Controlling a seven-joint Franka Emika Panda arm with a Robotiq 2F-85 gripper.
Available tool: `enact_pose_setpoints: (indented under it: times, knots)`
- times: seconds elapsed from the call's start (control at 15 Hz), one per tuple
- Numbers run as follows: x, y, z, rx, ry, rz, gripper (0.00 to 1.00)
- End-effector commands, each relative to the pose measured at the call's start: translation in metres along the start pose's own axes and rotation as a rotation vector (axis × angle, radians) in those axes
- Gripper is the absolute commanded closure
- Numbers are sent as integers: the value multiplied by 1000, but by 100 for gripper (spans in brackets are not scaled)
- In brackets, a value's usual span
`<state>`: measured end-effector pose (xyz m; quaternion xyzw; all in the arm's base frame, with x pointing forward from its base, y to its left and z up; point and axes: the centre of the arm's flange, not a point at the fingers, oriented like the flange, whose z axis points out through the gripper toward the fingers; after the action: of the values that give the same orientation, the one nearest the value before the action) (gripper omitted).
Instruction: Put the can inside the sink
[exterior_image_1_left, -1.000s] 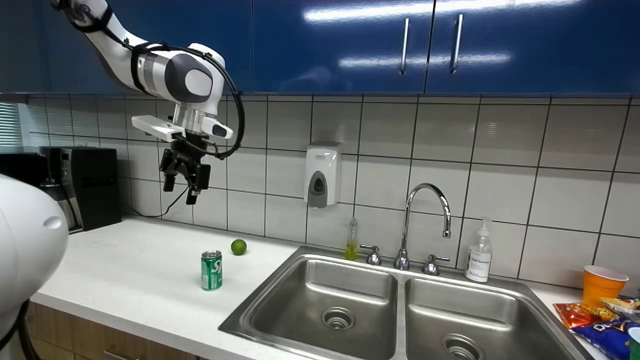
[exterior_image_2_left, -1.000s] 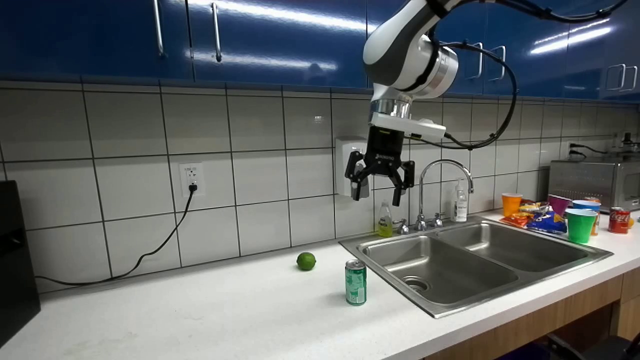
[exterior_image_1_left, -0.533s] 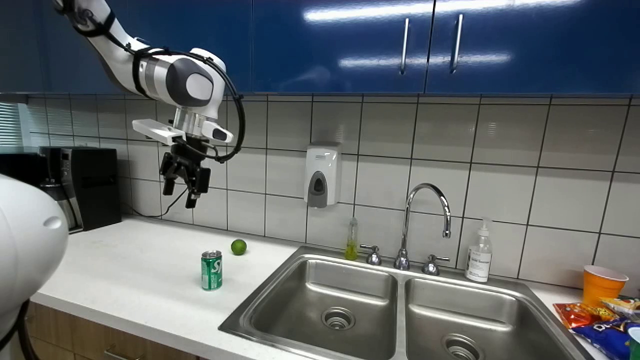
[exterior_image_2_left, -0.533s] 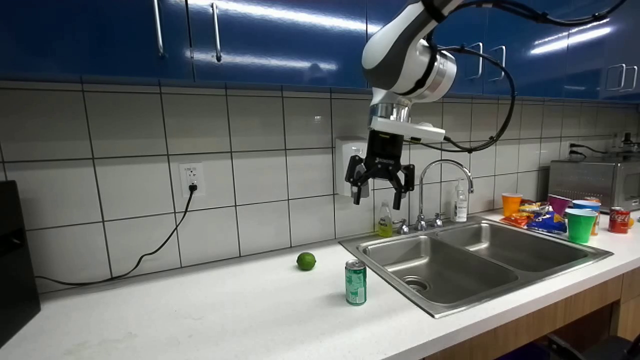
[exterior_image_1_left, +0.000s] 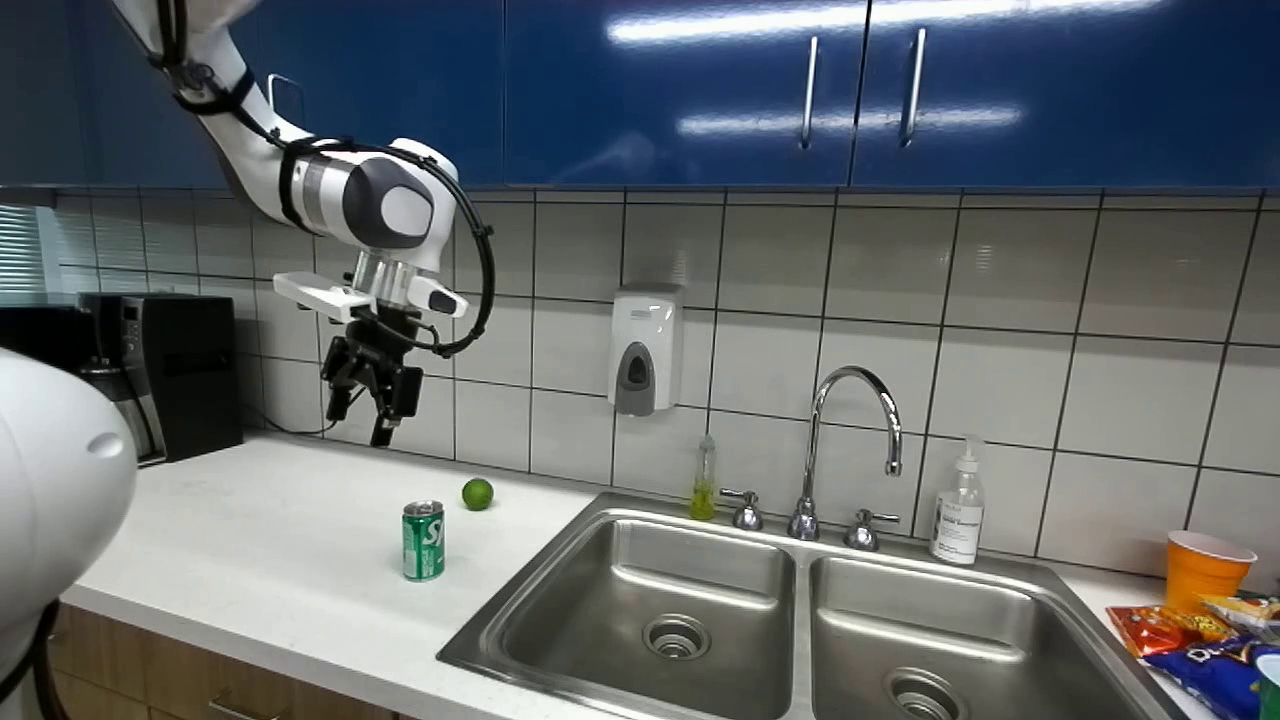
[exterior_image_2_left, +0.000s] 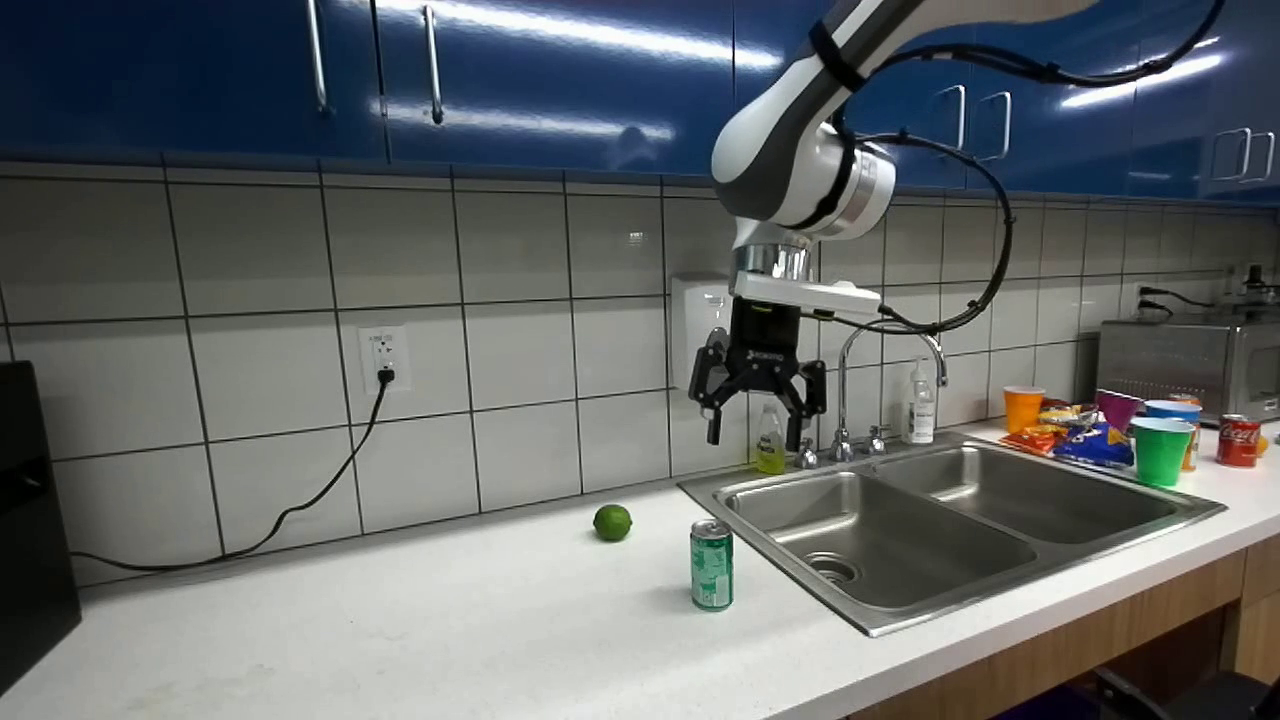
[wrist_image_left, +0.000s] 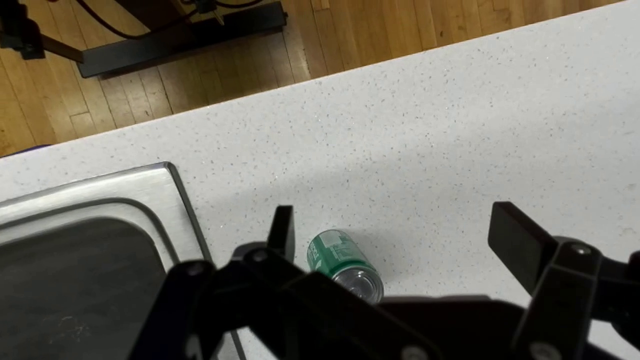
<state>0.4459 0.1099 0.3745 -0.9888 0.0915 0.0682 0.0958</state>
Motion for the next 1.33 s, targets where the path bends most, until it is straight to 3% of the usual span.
enact_pose_setpoints:
  times: [0.0,0.6,1.27]
  knots:
    - [11,-2,17,-3,-4,-15,0]
    - [35,5,61,-29,-40,-14,0]
    - [62,9,96,-112,-67,-56,0]
